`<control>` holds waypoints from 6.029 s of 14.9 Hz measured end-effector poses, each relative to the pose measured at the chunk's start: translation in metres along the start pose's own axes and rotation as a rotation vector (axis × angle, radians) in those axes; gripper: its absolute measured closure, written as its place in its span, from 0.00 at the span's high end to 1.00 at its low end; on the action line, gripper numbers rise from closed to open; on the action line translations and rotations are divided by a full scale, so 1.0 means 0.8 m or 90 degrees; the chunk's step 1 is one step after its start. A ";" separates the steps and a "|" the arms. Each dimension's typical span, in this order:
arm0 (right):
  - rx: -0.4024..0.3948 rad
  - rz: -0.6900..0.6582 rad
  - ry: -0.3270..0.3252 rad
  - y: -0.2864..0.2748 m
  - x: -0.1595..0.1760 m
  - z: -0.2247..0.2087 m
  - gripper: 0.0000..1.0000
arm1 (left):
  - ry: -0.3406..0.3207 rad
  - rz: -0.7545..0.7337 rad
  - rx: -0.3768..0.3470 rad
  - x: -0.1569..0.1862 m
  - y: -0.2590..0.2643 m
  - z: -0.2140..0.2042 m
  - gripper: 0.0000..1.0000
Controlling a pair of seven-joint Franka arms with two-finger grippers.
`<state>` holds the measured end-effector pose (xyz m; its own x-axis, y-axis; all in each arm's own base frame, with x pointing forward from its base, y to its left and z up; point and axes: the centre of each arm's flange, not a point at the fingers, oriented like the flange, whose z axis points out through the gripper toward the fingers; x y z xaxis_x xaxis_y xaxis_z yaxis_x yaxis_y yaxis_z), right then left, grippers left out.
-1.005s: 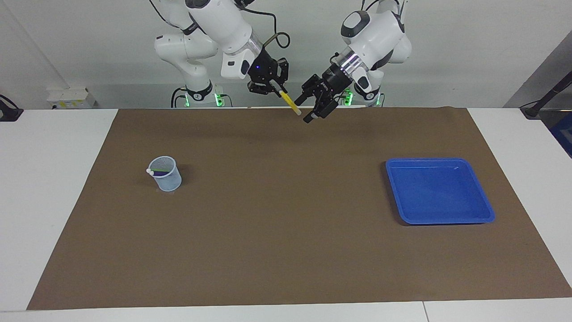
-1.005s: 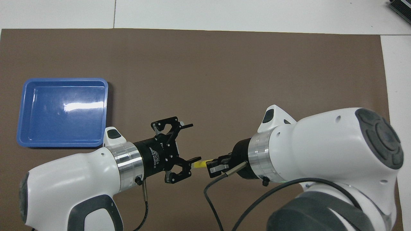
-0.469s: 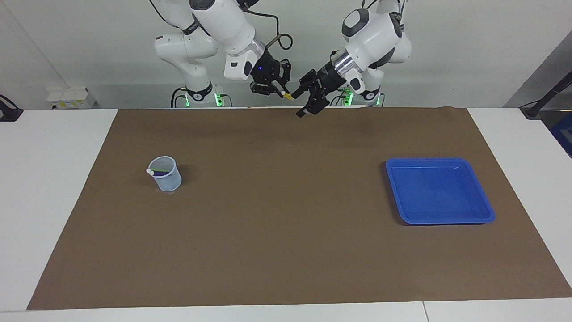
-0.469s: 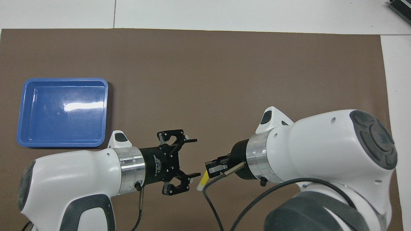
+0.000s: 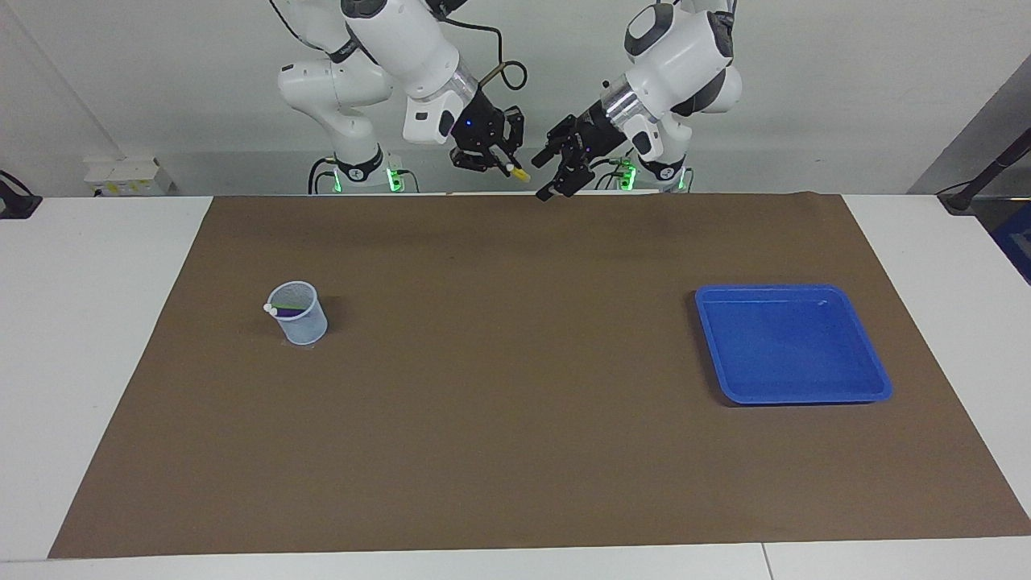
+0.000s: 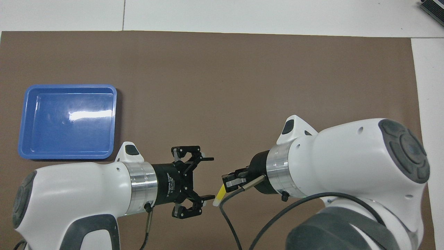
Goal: Right arm passes pens to left for tray arrangement
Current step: 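Lift the yellow pen toward the left gripper while the left gripper approaches, then close the left gripper on the yellow pen and open the right gripper, then carry the yellow pen to the tray with the left gripper while the right gripper returns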
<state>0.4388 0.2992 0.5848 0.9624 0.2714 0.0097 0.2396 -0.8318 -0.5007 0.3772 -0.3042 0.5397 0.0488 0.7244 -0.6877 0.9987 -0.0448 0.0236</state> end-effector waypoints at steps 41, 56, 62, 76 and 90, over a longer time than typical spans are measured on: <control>0.005 0.001 0.031 -0.003 -0.005 -0.007 0.19 | 0.028 -0.046 -0.052 -0.006 -0.030 0.028 0.25; 0.012 0.015 0.049 0.009 0.006 -0.008 0.76 | 0.032 -0.025 -0.014 -0.023 -0.049 0.030 0.19; -0.012 0.034 0.065 0.039 0.015 -0.023 1.00 | 0.054 -0.006 -0.012 -0.020 -0.049 0.031 0.19; -0.266 -0.391 -0.110 0.346 0.004 -0.090 1.00 | 0.225 0.434 0.164 0.078 -0.001 -0.044 0.19; -0.293 -0.594 -0.215 0.497 0.061 -0.036 0.90 | 0.359 0.837 0.352 0.279 0.068 -0.209 0.19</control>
<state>0.5850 -0.0322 0.4109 0.3097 0.9492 -0.0561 0.9487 -0.3124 -0.0478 0.4445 -0.0304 0.5088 0.9919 0.1211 -0.0381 0.1221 -0.9922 0.0233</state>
